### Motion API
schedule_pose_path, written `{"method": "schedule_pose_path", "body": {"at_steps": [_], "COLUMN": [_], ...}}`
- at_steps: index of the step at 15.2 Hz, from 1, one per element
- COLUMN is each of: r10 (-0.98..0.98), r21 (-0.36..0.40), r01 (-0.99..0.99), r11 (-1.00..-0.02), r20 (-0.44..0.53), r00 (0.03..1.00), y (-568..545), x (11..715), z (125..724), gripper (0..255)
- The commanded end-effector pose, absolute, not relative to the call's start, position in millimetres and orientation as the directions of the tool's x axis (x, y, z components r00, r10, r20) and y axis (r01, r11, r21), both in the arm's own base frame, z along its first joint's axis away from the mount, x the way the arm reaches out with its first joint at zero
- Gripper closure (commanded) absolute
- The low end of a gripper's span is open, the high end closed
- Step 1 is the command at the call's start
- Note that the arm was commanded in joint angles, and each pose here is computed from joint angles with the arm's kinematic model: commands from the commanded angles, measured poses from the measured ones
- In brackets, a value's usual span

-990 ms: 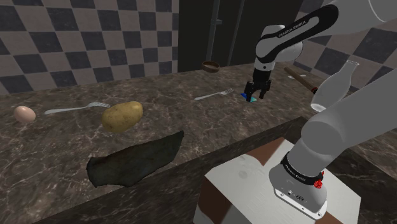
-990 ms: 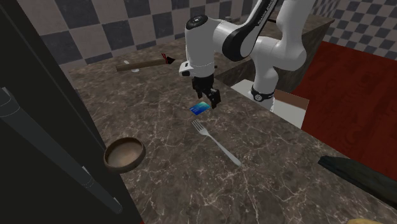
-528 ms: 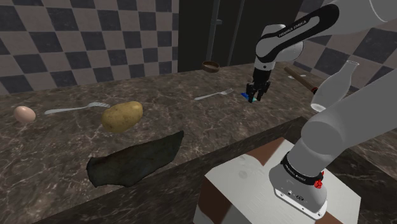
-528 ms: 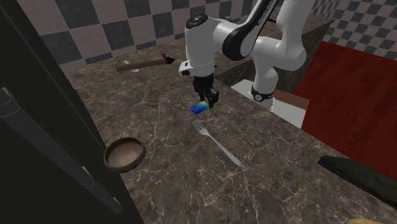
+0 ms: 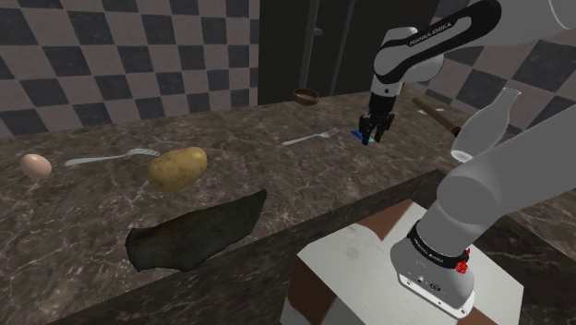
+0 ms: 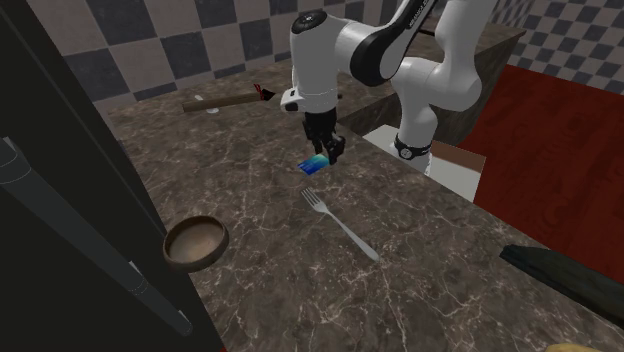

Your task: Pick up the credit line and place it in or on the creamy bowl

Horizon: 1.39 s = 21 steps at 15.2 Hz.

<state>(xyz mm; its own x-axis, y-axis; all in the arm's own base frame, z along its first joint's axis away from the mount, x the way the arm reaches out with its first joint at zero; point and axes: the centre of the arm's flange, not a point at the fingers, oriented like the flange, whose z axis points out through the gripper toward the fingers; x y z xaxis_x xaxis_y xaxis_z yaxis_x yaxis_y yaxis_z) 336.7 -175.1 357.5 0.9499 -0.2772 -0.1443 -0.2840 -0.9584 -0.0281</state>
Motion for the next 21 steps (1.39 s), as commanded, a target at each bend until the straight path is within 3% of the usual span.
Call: {"method": "schedule_pose_path", "body": {"at_steps": [1,18,21], "r10": [-0.277,-0.277,-0.277], "r21": [-0.028,-0.028,-0.028], "r01": [-0.284,-0.284,-0.284], "r11": [-0.958,-0.958,-0.958], "r20": [-0.145,-0.145,-0.145], "r00": [0.95,0.95,0.95], "y": [-175,-175,-181], "x": [337,337,376], "z": [368,457,458], "gripper": [255,255,255]}}
